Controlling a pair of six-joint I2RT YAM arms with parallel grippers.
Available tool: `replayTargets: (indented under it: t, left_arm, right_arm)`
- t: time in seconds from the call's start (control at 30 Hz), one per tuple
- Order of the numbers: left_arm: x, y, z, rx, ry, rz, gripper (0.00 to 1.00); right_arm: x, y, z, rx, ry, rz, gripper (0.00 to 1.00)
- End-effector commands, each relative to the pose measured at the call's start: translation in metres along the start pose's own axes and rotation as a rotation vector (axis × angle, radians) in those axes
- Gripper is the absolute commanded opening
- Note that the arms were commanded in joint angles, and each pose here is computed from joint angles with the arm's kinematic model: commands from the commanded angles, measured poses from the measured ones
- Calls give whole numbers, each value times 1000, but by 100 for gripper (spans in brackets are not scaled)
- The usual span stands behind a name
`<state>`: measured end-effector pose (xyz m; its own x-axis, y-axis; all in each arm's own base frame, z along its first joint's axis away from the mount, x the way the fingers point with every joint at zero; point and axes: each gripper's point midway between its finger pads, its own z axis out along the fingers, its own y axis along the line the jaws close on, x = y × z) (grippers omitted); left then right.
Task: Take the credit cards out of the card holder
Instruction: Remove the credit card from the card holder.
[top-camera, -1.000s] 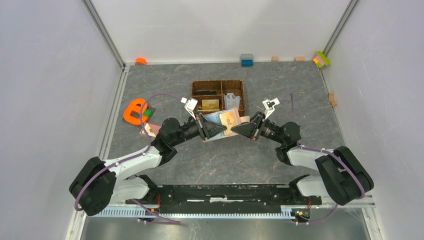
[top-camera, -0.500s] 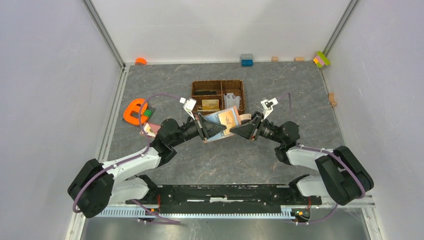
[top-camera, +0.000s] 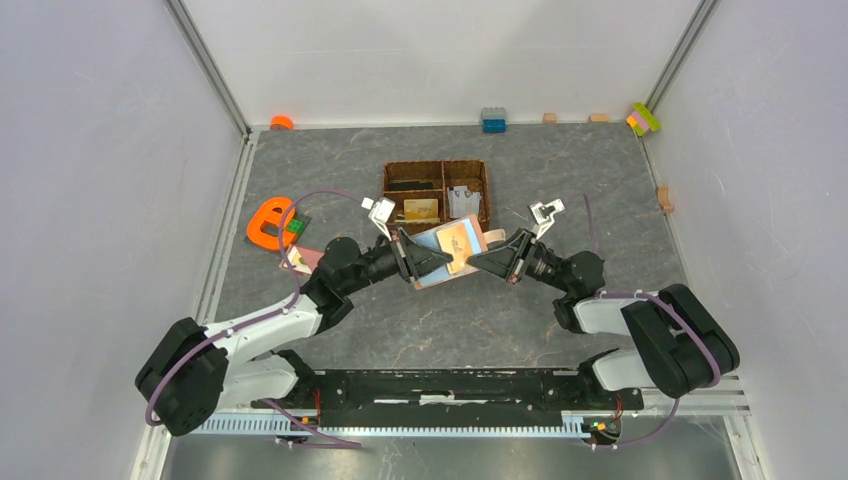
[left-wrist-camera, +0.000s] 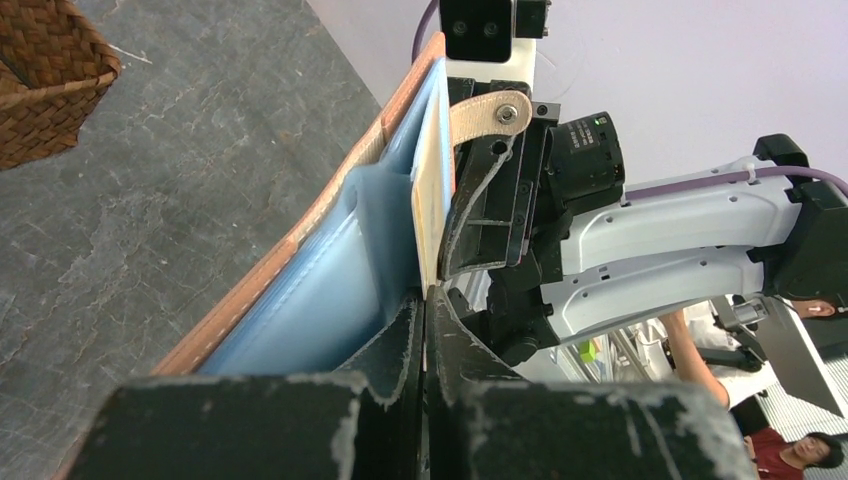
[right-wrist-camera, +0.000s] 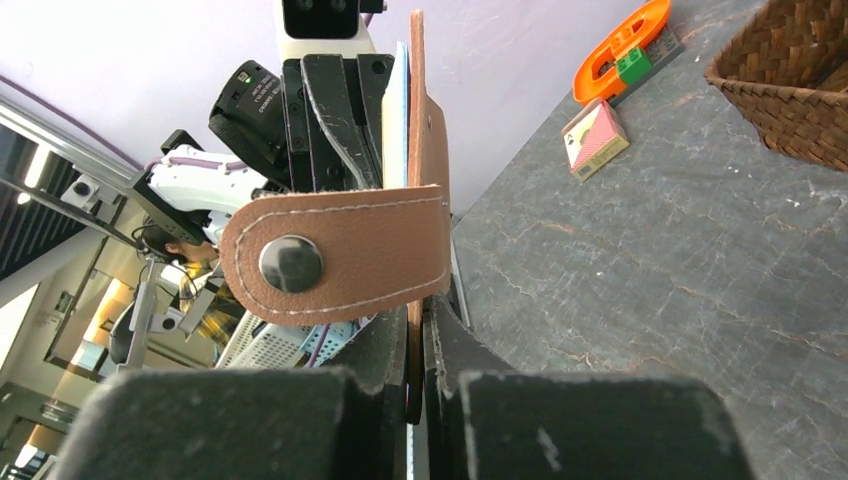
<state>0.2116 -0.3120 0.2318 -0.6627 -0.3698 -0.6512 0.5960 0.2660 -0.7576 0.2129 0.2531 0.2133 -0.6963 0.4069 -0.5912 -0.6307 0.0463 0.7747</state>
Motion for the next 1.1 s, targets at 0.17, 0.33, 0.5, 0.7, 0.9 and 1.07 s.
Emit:
replayTargets:
  t: [0.17, 0.33, 0.5, 0.7, 0.9, 1.07]
  left_arm:
    - [-29, 0, -6, -8, -105, 0, 2]
    - [-30, 0, -7, -5, -114, 3, 2]
    - [-32, 2, -9, -17, -129, 12, 2]
    - [-24, 4, 0, -5, -80, -10, 2]
    - [-19, 4, 6, 14, -48, -36, 2]
    - [-19, 5, 6, 12, -50, -36, 17]
  right_arm:
    - [-30, 22, -17, -75, -149, -126, 3]
    - [-30, 23, -17, -82, -149, -120, 2]
    - [-32, 21, -18, -67, -155, -130, 2]
    - [-30, 24, -17, -85, -145, -120, 1]
    - [-25, 31, -11, -120, -108, -130, 1]
    - [-23, 30, -10, -119, -101, -123, 1]
